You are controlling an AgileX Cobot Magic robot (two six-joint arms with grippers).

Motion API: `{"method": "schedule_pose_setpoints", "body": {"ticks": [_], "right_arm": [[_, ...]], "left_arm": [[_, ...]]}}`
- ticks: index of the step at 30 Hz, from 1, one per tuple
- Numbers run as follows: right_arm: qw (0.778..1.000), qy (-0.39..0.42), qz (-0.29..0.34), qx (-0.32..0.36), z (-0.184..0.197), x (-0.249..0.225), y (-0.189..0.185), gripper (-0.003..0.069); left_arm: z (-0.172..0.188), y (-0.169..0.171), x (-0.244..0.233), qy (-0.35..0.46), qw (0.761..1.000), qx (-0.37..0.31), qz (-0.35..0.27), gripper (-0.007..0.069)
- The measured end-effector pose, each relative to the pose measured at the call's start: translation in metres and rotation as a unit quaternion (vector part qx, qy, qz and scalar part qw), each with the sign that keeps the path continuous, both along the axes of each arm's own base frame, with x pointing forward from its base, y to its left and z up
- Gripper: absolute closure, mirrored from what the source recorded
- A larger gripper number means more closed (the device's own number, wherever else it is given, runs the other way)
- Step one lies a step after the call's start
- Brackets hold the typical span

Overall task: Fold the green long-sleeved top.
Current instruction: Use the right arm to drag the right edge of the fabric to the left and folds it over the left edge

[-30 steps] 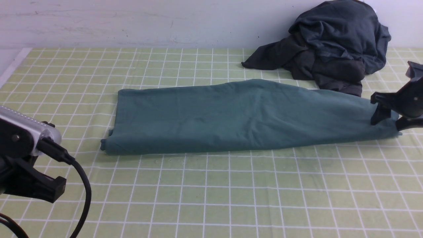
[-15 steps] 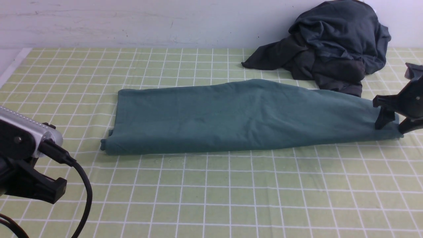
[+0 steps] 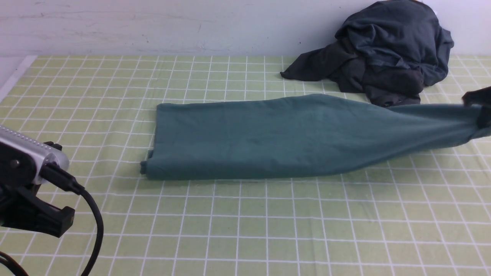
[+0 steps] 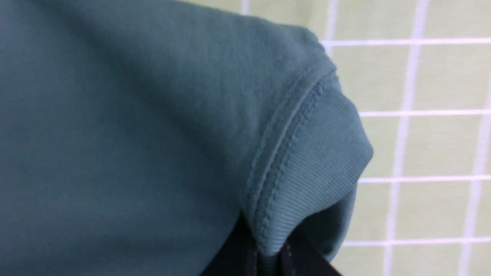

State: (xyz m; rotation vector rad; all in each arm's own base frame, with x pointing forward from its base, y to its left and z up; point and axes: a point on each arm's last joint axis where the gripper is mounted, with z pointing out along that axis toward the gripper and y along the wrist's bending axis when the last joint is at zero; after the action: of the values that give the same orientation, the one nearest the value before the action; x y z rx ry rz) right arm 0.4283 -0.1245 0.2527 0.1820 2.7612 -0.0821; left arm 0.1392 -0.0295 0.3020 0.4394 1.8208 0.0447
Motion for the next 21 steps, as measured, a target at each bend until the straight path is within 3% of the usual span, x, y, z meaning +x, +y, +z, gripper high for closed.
{"method": "schedule_pose_setpoints", "body": {"ticks": [5,9,12,16,20,21], "right_arm": [[0.996,-0.087,-0.016,0.008,0.067,-0.023,0.003,0.0655],[0.982,-0.170,0.054,0.064,0.108,-0.026,0.047,0.0655],[0.948,-0.227,0.173,0.140,0.123,-0.015,0.132,0.0655],[0.903,-0.252,0.291,0.191,0.105,-0.004,0.231,0.0655],[0.876,-0.235,0.363,0.214,0.063,-0.005,0.323,0.0651],[0.876,-0.232,0.365,0.213,0.057,-0.003,0.327,0.0648]], "left_arm": [[0.005,0.001,-0.006,-0.019,1.000,-0.004,0.000,0.0628],[0.006,0.001,-0.006,-0.020,1.000,-0.006,0.000,0.0628],[0.006,0.001,-0.006,-0.021,1.000,-0.007,0.001,0.0628],[0.006,0.001,-0.006,-0.021,1.000,-0.008,0.001,0.0628],[0.006,0.001,-0.006,-0.021,1.000,-0.008,0.001,0.0628],[0.006,0.001,-0.006,-0.021,1.000,-0.008,0.001,0.0628]]}}
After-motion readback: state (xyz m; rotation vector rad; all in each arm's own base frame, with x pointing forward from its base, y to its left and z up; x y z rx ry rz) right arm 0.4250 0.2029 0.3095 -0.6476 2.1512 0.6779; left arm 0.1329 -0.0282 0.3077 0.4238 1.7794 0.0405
